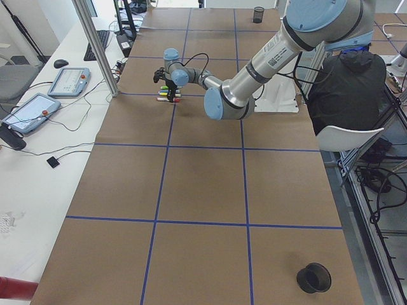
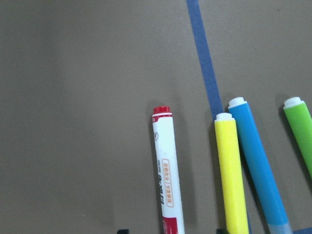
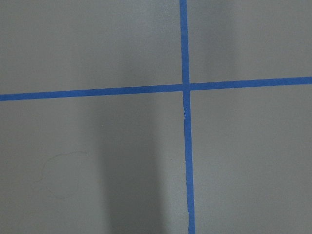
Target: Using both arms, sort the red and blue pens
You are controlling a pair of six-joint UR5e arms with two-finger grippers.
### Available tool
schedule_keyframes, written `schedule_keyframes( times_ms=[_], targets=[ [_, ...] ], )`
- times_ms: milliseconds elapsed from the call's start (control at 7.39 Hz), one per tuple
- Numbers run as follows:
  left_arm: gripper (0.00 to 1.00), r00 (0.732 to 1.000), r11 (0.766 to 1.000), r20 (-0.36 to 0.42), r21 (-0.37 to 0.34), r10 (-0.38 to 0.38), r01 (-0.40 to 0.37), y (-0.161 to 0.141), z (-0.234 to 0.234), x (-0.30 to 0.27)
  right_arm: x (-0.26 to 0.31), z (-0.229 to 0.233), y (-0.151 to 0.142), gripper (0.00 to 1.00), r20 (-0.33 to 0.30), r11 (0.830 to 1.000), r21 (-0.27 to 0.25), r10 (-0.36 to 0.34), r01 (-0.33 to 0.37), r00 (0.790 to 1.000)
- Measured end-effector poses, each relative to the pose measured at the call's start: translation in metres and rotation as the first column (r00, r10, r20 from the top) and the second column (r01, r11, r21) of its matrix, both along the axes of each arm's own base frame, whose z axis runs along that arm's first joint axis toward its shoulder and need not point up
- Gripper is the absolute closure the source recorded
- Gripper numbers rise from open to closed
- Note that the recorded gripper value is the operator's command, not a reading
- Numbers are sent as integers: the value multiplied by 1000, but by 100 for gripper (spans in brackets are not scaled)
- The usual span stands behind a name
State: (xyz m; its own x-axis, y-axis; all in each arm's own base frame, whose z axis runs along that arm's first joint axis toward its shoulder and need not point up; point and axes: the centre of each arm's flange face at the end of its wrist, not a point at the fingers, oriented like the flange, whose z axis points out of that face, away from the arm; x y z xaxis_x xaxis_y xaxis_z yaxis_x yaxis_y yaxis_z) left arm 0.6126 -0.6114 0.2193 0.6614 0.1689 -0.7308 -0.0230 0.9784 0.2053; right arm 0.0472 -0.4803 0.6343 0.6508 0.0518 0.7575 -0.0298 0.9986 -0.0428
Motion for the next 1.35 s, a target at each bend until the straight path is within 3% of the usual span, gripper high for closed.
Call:
schedule_keyframes(
  times_ms=[135,406,676,1082,1352],
  targets=[
    [63,1000,1000,0,-1,2,-2,2,0,2,0,0,0,0,0,1000,0,0,0,1000],
    [78,1000,1000,-1,-15,-8,8,3,1,3,0,1,0,0,1,1000,-2,0,0,1000],
    [100,1000,1000,-3,-25,-14,14,4,0,4,0,1,1,0,1,1000,-4,0,0,1000],
    [100,999,999,-8,-42,-32,32,1,-7,-4,0,1,1,0,1,1000,-4,0,0,1000],
    [100,999,993,-15,-115,-32,30,-11,-27,-46,0,1,1,0,1,1000,-4,0,0,1000]
  ],
)
